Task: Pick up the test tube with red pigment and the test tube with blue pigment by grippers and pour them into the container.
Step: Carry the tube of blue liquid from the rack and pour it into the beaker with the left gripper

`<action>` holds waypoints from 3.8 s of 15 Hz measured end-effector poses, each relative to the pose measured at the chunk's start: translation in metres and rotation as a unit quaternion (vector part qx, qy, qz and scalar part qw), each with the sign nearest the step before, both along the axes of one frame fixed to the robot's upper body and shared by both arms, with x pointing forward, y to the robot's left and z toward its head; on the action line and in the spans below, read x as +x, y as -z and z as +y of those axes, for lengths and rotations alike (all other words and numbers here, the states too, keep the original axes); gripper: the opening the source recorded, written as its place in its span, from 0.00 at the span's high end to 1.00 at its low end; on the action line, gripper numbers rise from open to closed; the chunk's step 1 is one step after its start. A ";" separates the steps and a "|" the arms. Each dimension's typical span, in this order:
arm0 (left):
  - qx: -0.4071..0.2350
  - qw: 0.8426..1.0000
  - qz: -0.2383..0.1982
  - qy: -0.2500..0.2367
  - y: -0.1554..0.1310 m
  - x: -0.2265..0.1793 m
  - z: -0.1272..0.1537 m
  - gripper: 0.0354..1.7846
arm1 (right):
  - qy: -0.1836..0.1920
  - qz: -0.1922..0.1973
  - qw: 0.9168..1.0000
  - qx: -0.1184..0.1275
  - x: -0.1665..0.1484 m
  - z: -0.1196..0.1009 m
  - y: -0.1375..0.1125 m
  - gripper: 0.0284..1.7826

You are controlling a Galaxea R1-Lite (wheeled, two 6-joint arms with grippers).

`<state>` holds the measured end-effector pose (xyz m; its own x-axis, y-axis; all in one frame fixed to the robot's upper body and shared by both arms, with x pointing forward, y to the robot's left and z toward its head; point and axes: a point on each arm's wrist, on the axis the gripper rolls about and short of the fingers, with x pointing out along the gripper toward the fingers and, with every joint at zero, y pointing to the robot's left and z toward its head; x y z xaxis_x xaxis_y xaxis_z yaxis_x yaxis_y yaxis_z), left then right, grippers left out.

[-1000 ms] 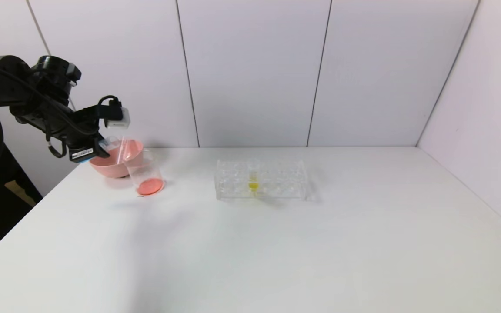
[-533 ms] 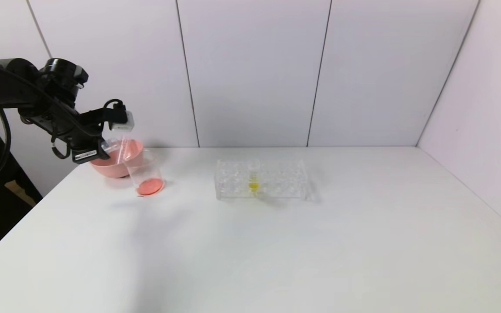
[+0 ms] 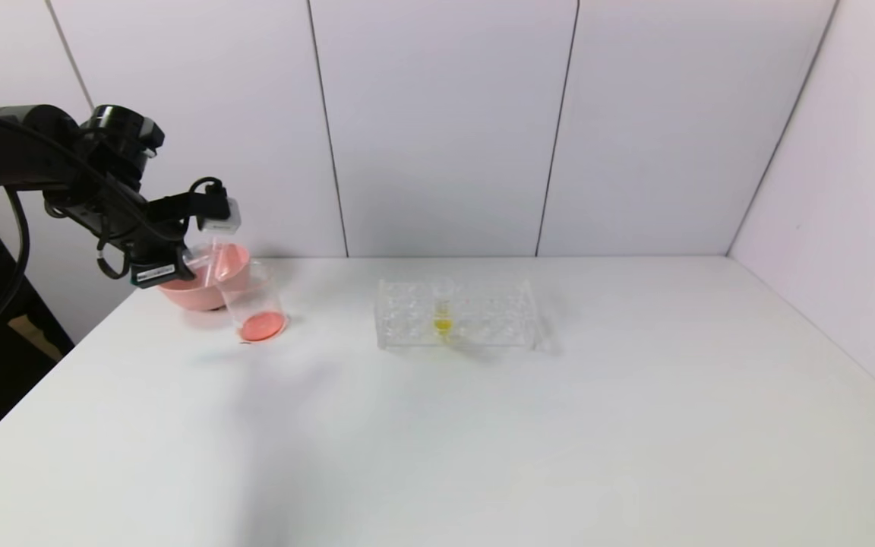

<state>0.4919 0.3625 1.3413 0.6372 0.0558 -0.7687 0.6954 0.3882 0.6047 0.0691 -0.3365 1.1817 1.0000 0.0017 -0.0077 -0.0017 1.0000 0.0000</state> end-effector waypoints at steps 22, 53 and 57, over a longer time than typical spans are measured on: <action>0.020 1.000 0.004 -0.015 0.005 0.005 -0.009 0.76 | 0.000 0.000 1.000 0.000 0.000 0.000 0.000 0.00; 0.080 0.995 0.007 -0.061 0.012 0.009 -0.031 0.76 | 0.000 0.000 1.000 0.000 0.000 0.000 0.000 0.00; 0.088 0.994 0.006 -0.067 0.011 0.009 -0.034 0.76 | 0.000 0.000 1.000 0.000 0.000 0.000 0.000 0.00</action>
